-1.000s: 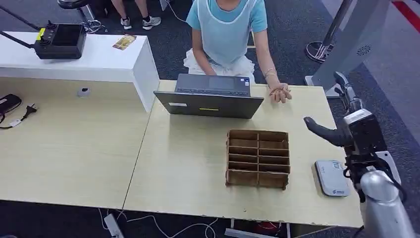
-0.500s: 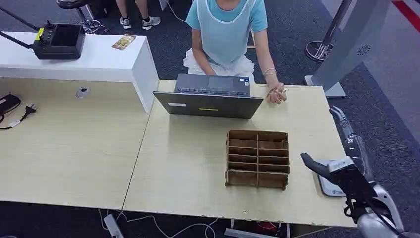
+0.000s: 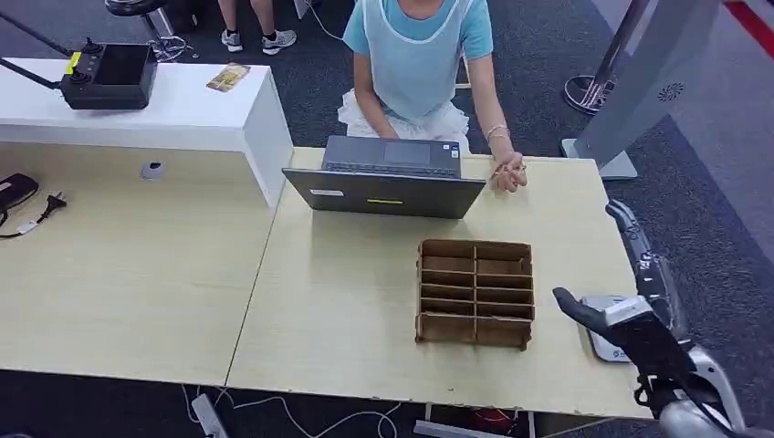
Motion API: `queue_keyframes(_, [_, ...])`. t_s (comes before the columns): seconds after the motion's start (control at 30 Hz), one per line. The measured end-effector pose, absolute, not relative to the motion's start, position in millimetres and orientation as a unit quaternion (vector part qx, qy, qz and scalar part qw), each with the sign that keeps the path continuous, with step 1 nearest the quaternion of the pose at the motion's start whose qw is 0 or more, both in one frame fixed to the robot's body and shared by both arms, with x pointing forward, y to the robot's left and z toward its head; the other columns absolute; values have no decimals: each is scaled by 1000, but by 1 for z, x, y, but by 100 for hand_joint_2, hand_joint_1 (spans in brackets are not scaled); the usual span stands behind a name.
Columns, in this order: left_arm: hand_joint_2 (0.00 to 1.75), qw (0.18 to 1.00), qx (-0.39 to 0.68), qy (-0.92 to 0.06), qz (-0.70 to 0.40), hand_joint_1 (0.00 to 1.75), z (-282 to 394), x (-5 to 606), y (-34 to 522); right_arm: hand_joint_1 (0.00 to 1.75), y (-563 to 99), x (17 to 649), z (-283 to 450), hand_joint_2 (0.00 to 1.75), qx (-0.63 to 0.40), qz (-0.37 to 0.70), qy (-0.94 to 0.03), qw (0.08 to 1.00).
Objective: Pass the card to the sensor for recognition and then transmit it.
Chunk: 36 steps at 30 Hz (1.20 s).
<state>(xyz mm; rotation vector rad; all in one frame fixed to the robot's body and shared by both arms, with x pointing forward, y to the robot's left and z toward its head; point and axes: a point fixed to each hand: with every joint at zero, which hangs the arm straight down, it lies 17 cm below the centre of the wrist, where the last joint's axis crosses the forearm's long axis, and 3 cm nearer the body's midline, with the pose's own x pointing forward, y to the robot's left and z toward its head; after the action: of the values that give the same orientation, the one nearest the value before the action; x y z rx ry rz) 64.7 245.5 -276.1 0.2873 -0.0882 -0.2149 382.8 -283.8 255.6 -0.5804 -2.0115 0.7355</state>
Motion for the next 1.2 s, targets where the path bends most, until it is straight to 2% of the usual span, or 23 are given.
queue_keyframes(0.27, [0,985,138,-38,-97,0,-276,61,240,0,-298,337,226,175,-452,363,-712,395])
queue_keyframes(0.5, [0,985,134,-37,-102,0,-276,62,236,0,-279,315,231,175,-531,371,-685,333])
queue_keyframes(1.2, [0,985,133,-37,-103,0,-276,63,235,0,-248,305,232,175,-518,373,-699,321])
